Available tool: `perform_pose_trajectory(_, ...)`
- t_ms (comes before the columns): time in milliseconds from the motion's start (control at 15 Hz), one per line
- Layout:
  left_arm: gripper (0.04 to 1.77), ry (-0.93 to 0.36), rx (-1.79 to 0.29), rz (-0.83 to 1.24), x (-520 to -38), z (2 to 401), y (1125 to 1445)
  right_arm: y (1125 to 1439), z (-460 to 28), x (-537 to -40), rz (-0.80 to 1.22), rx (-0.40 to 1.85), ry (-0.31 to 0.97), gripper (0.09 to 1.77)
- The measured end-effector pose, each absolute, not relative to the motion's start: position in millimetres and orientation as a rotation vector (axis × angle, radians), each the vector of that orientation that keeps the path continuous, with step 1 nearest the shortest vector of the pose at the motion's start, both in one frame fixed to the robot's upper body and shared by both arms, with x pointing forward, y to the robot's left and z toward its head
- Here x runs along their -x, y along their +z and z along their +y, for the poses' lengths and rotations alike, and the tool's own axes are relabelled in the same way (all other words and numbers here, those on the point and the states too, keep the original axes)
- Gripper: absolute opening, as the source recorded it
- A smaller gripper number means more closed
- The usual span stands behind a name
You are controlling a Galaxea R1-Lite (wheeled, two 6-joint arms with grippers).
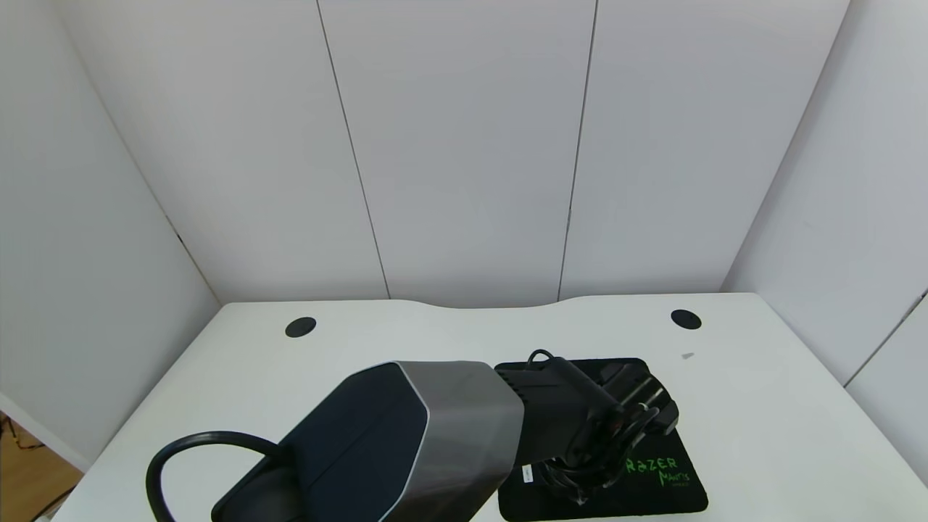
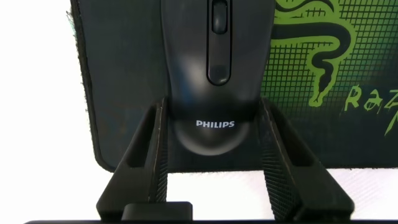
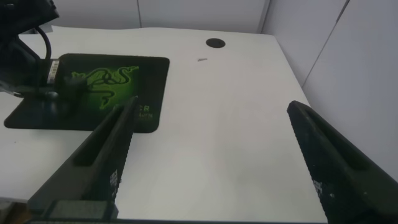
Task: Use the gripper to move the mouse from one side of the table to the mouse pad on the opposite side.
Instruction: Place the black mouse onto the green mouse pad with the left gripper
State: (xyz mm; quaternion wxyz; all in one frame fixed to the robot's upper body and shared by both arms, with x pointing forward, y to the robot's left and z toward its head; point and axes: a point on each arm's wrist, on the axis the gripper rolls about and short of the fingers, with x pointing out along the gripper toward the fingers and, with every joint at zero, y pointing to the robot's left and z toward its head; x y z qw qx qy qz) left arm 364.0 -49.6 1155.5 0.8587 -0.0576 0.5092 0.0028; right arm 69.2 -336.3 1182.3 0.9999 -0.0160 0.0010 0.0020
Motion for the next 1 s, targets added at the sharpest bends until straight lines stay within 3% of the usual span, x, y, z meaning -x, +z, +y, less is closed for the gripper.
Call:
perform_pose_trajectory(400,1.36,0.02,0.108,1.044,-363.9,-49.7,1155.5,1182.3,-336.3,-69.2,0.002,0.032,0.004,1.71)
perform_pose_trajectory(1000,1.6,0.02,0.108,1.04,-364.0,-49.8,1155.8,1182.3,-336.3,-69.2,0.002,0.032,0.004,1.71)
